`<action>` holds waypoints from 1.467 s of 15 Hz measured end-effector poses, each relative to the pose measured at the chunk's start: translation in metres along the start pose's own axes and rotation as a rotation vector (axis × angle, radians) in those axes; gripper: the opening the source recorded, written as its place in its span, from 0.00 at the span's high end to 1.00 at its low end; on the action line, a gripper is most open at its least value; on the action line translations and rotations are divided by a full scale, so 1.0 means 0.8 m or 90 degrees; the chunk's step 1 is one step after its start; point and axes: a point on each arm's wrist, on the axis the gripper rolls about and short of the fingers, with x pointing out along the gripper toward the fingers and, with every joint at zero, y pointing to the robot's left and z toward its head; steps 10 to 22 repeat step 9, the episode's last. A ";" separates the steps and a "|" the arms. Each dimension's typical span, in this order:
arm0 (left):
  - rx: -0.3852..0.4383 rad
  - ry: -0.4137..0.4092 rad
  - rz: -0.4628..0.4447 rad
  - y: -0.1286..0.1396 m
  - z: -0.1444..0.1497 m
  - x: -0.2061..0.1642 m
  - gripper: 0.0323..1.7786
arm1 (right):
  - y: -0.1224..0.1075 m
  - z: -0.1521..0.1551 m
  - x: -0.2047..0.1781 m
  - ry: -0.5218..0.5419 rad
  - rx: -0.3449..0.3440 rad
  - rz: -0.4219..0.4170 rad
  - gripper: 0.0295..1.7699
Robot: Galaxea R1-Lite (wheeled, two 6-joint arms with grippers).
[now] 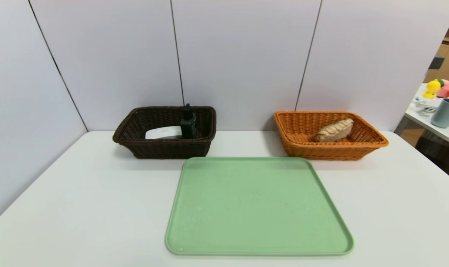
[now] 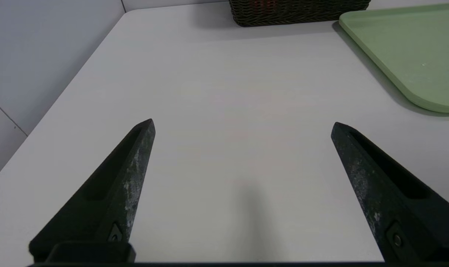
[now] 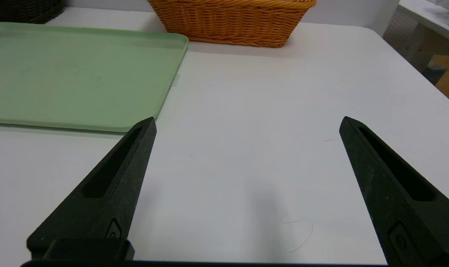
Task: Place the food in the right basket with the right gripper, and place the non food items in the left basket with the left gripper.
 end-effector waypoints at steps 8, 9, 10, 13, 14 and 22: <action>0.000 0.000 0.000 0.000 0.000 0.000 0.05 | 0.000 -0.001 0.000 0.002 0.008 -0.012 0.03; 0.000 0.000 0.000 0.000 0.000 0.000 0.05 | -0.001 0.000 0.000 0.000 0.012 -0.013 0.03; 0.000 0.000 0.000 0.000 0.000 0.000 0.05 | -0.001 0.000 0.000 0.000 0.012 -0.013 0.03; 0.000 0.000 0.000 0.000 0.000 0.000 0.05 | -0.001 0.000 0.000 0.000 0.012 -0.013 0.03; 0.000 0.000 0.000 0.000 0.000 0.000 0.05 | -0.001 0.000 0.000 0.000 0.012 -0.013 0.03; 0.000 0.000 0.000 0.000 0.000 0.000 0.05 | -0.001 0.000 0.000 0.000 0.012 -0.013 0.03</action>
